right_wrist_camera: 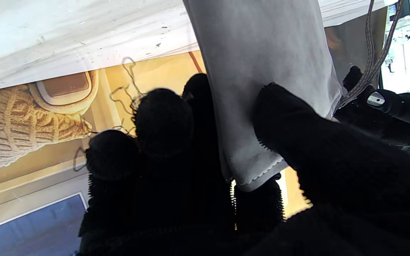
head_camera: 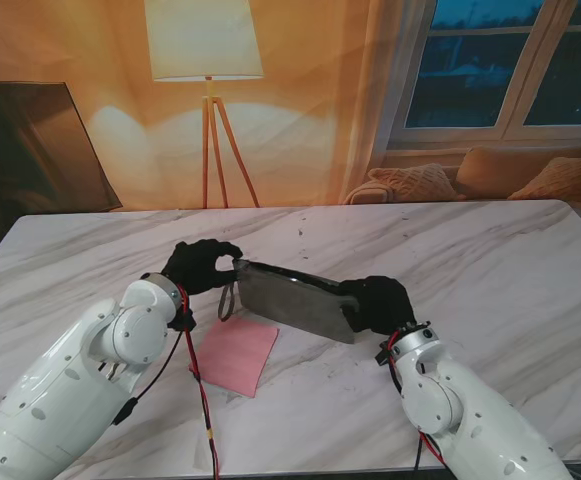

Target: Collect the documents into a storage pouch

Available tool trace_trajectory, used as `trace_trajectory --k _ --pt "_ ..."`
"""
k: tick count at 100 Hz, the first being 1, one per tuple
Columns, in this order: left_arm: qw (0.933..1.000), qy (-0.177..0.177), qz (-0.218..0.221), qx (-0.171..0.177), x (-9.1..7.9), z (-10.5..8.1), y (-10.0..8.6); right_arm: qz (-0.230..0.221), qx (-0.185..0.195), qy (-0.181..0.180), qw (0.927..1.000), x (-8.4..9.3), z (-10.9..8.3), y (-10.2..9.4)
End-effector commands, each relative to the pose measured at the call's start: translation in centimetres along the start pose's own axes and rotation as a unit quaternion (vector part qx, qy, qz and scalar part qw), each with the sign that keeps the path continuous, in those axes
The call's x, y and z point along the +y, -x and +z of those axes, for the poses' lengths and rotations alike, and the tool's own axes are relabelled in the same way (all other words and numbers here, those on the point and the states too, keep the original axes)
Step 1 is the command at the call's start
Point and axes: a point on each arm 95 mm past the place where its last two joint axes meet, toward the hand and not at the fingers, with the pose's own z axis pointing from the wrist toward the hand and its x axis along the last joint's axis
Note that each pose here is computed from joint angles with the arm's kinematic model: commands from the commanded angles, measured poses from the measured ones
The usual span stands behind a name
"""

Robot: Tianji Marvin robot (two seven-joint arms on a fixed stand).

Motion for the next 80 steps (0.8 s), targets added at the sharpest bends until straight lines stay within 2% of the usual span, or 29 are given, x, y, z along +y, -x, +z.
trace_trajectory --k 1,18,43,63,80 --pt "0.9999 0.005 0.009 -0.009 0.0 -1.0 0.7 0.004 -0.004 -0.007 1.0 -0.3 0.1 -0.4" --pt "0.9996 0.015 0.011 -0.02 -0.3 -2.7 1.8 0.019 -0.017 -0.013 0.9996 -0.5 0.3 -0.7" --pt "0.9982 0.03 0.037 -0.037 0.1 -5.5 3.3 0.021 -0.018 -0.014 0.9995 -0.5 0.5 -0.8" --pt "0.9947 0.061 0.068 -0.048 1.3 -7.3 4.6 0.022 -0.015 -0.014 0.9996 -0.6 0.5 -0.9" --pt "0.9931 0.082 0.063 -0.054 2.9 -8.4 5.4 0.021 -0.014 -0.014 0.9996 -0.7 0.5 -1.0"
